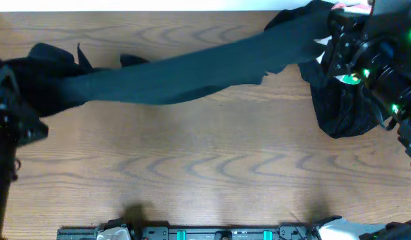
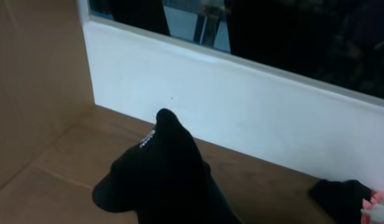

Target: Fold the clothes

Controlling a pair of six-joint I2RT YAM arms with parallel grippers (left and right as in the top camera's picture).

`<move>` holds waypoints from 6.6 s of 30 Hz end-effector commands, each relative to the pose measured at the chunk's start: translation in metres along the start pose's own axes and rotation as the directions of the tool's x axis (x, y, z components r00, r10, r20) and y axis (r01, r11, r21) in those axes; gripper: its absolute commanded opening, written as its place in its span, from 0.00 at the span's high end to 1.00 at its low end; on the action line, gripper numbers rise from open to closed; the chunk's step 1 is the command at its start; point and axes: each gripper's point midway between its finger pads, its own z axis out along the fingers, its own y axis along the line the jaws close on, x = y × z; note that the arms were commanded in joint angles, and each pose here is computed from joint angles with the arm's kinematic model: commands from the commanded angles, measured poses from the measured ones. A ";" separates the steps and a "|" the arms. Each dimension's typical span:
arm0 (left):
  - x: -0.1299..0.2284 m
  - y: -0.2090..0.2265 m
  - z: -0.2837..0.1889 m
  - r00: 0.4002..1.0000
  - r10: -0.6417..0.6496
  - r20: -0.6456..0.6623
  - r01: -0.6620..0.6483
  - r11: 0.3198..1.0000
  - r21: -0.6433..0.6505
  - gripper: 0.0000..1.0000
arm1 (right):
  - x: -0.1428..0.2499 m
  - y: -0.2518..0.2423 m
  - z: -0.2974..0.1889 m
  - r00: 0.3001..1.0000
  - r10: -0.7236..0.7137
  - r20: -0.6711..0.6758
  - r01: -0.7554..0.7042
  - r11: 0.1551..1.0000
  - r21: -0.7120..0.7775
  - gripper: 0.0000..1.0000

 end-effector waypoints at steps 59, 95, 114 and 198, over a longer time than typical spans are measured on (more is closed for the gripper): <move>0.072 0.025 0.110 0.904 -0.062 -0.423 0.008 0.992 -0.128 0.94 | 0.044 -0.021 0.080 0.966 0.102 -0.237 -0.059 0.982 0.181 0.98; 0.200 0.061 0.310 0.661 0.033 -0.750 -0.145 0.986 -0.085 0.14 | 0.129 -0.051 0.290 0.887 0.018 -0.462 0.026 0.996 0.089 0.99; 0.256 0.045 0.187 0.710 0.098 -0.697 -0.122 0.992 0.015 0.94 | 0.178 -0.040 0.222 0.716 0.033 -0.698 0.037 0.996 0.084 0.98; 0.514 0.060 0.153 0.337 -0.138 -0.931 -0.085 0.981 -0.176 0.30 | 0.397 -0.025 0.242 0.619 0.058 -0.783 -0.130 0.991 -0.029 0.99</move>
